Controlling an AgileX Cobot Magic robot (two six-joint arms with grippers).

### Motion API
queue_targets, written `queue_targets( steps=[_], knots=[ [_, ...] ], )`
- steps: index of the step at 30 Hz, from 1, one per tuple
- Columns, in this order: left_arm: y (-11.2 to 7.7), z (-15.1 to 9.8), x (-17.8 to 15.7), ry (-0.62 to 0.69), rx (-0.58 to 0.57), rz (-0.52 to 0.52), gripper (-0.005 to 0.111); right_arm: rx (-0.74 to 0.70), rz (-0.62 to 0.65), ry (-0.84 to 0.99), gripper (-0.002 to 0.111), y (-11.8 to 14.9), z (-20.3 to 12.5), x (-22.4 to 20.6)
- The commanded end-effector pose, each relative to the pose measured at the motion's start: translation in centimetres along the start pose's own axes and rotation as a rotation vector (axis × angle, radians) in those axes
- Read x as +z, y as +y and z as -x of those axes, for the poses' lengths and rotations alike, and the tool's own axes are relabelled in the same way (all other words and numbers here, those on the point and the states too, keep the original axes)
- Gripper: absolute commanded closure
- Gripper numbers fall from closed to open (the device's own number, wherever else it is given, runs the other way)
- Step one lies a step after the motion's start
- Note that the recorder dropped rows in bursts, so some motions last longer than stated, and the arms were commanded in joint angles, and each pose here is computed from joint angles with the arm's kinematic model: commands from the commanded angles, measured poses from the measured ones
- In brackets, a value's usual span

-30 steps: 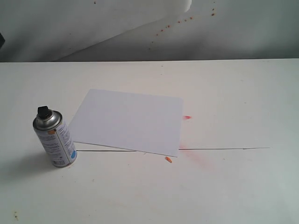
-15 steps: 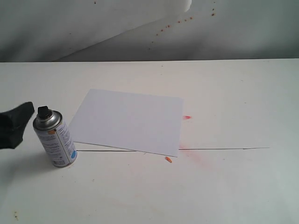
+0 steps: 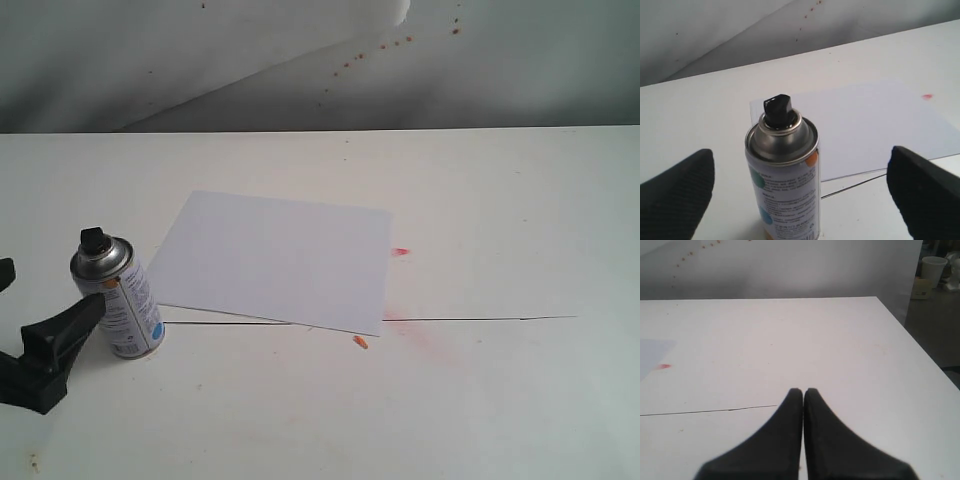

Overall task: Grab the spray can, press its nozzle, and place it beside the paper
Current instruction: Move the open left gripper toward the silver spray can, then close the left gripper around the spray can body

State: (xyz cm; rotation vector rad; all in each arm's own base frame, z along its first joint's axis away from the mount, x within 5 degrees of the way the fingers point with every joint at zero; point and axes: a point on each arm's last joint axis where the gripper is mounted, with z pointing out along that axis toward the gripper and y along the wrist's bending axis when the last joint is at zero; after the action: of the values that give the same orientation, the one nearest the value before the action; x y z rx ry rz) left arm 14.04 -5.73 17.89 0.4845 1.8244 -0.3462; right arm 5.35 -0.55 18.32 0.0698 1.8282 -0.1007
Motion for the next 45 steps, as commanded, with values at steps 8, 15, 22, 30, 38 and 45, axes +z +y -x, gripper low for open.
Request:
queue_targets(
  steps=[8, 15, 22, 30, 38, 45],
  knots=[
    [-0.2, -1.9, 1.5, 0.097, -0.017, -0.054, 0.02, 0.001, -0.006, -0.003, 0.107, 0.0, -0.1, 0.0],
    [0.1, -3.4, 3.2, 0.163, -0.047, -0.066, 0.02, 0.001, -0.006, -0.003, 0.107, 0.0, -0.1, 0.0],
    [0.2, -4.0, 5.4, 0.14, -0.041, -0.107, 0.02, 0.001, -0.006, -0.003, 0.107, 0.0, -0.1, 0.0],
    [0.7, -4.9, 7.6, 0.178, -0.028, -0.115, 0.02, 0.001, -0.006, -0.003, 0.107, 0.0, -0.1, 0.0],
    [2.0, -4.3, 9.3, 0.143, -0.034, -0.025, 0.02, 0.001, -0.006, -0.003, 0.107, 0.0, -0.1, 0.0],
    [2.0, -3.7, 10.0, 0.119, -0.052, -0.055, 0.02, 0.001, -0.006, -0.003, 0.107, 0.0, -0.1, 0.0]
  ],
)
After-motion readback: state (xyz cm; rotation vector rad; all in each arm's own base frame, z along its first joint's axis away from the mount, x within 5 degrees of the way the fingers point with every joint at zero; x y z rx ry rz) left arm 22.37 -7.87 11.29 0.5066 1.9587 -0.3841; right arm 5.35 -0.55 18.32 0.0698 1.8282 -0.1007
